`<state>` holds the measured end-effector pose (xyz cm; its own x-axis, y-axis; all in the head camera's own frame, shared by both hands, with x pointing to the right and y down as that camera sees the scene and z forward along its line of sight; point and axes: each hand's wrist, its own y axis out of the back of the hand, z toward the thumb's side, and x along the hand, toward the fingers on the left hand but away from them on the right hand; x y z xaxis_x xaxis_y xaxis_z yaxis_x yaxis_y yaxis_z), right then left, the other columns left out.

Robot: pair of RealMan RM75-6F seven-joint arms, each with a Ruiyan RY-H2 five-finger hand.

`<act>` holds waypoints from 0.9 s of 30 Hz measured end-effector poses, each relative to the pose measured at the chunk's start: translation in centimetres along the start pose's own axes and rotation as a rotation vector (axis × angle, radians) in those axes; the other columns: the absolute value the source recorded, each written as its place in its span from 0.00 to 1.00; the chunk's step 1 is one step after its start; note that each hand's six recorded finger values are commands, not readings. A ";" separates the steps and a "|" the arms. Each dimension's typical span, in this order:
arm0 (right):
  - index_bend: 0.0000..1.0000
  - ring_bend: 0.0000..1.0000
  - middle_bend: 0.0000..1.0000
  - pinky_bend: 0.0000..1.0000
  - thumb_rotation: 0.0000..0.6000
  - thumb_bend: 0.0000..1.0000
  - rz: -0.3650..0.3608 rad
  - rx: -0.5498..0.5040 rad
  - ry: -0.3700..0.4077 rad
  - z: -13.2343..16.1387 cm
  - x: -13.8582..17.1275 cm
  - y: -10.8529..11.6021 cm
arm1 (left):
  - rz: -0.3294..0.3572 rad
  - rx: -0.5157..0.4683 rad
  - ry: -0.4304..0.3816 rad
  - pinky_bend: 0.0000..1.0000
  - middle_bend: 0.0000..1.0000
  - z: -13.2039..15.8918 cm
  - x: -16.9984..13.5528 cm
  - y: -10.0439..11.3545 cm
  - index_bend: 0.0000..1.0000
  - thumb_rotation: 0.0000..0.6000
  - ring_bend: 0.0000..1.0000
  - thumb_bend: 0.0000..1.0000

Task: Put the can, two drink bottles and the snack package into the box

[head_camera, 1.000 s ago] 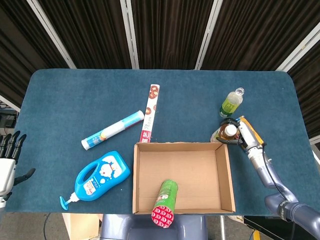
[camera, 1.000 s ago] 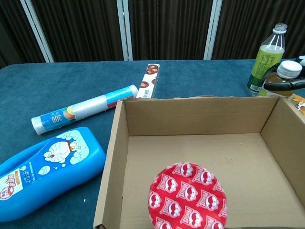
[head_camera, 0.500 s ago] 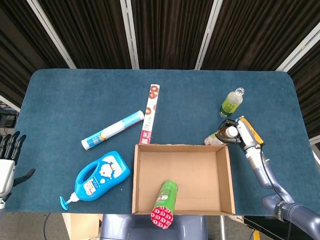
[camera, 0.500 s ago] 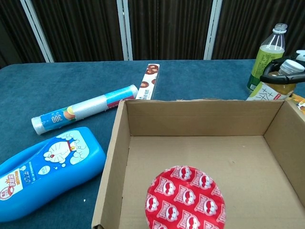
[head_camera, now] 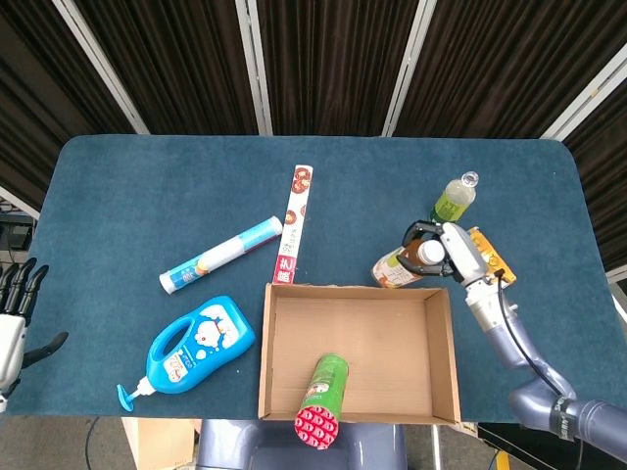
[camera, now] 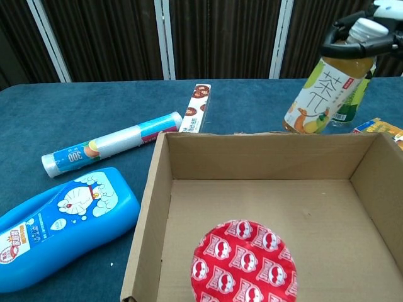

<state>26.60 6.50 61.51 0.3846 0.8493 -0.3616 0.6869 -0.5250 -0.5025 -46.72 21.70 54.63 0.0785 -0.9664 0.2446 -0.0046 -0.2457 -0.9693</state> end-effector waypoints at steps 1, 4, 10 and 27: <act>0.72 0.59 0.62 0.81 1.00 0.42 0.000 0.006 0.016 1.1 0.0 0.1 | 0.002 -0.001 -0.001 0.05 0.00 0.0 0.0 0.1 0.00 1.00 0.00 0.09; 0.72 0.59 0.62 0.81 1.00 0.42 -0.005 0.028 0.058 3.8 0.1 0.2 | 0.010 -0.005 -0.005 0.05 0.00 0.0 -0.1 0.3 0.00 1.00 0.00 0.09; 0.72 0.59 0.62 0.81 1.00 0.42 -0.032 0.049 0.131 8.7 0.8 0.7 | 0.031 -0.015 -0.021 0.05 0.00 0.2 -0.4 0.8 0.00 1.00 0.00 0.09; 0.12 0.28 0.23 0.50 1.00 0.13 -0.131 0.094 -0.023 7.6 7.2 0.2 | 0.025 -0.049 -0.077 0.05 0.00 1.0 -1.0 1.1 0.00 1.00 0.00 0.09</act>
<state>24.83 12.06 52.79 0.2805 0.9098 -0.3060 0.6688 -0.4139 -0.6175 -45.83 22.45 53.34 0.1544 -0.9641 0.2161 -0.0561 -0.2269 -0.9723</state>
